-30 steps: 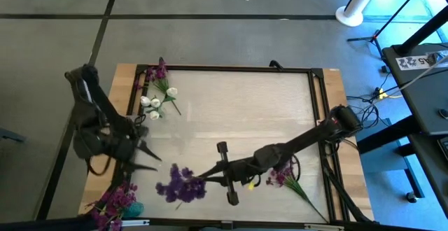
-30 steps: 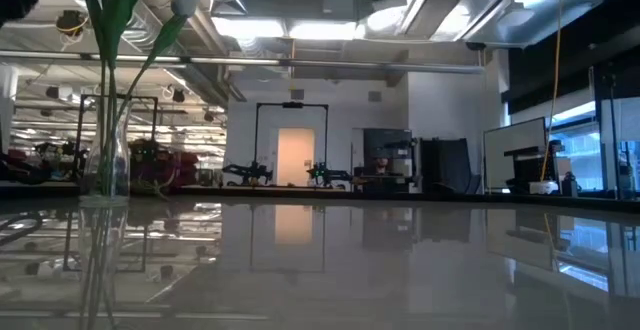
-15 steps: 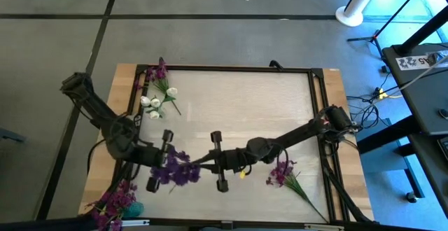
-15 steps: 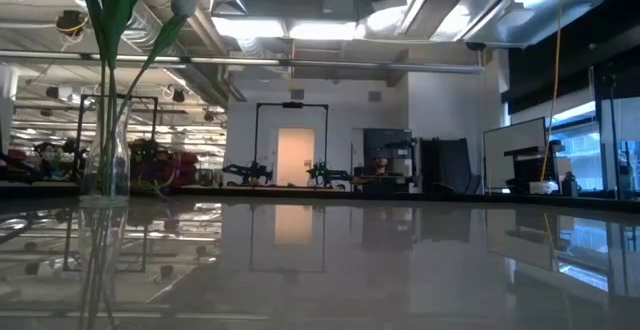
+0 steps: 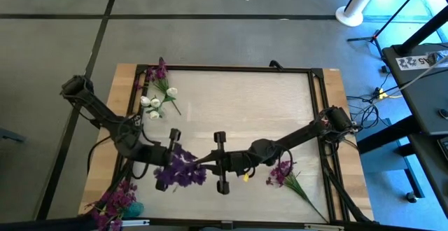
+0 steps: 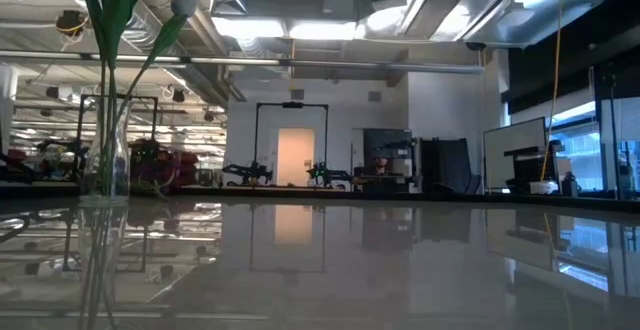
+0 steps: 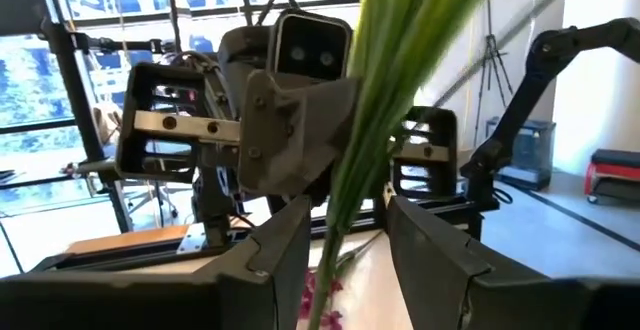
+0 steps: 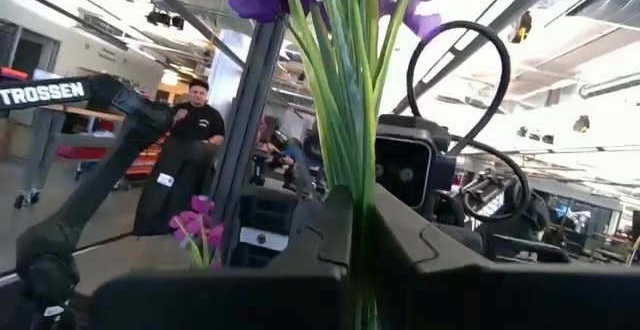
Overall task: Sort flowers into vase by color
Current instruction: Put the violet flowers into the transparent blue vase
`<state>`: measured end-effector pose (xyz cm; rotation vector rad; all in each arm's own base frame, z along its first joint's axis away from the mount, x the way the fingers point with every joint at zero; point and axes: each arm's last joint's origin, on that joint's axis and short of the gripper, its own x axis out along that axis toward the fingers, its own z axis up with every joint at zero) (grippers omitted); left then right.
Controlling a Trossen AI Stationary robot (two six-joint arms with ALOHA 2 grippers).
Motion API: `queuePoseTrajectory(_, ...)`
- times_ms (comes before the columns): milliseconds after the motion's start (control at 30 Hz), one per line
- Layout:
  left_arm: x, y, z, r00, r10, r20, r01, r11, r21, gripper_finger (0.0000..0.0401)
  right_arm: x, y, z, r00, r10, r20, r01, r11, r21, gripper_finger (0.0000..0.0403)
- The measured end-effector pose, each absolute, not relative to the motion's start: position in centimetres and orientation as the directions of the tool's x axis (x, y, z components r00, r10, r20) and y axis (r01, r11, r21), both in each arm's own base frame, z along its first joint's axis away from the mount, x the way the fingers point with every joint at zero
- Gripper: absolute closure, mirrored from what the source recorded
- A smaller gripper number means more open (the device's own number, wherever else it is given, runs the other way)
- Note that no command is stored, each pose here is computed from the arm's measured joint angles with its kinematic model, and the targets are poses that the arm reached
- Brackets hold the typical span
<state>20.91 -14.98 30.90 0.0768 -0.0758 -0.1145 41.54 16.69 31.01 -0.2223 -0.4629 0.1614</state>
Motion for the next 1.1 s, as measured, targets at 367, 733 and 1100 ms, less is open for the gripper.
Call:
queuePoseTrajectory(367,22.2,-13.6,30.9,0.988,-0.126,0.088,0.125,0.992,0.016,0.0272,41.8,16.2,30.8,0.906,0.132,0.402,-0.038,0.972,-0.233,0.0382)
queuePoseTrajectory(733,22.4,-13.3,30.6,0.992,-0.113,0.059,0.114,0.994,0.000,0.0383,41.8,16.2,30.7,0.914,0.128,0.386,-0.037,0.972,-0.234,0.0345)
queuePoseTrajectory(1100,19.6,-14.1,31.5,0.999,-0.020,0.029,0.021,1.000,-0.014,0.0383,40.1,19.6,30.6,0.959,0.070,0.274,0.010,0.959,-0.282,0.0171)
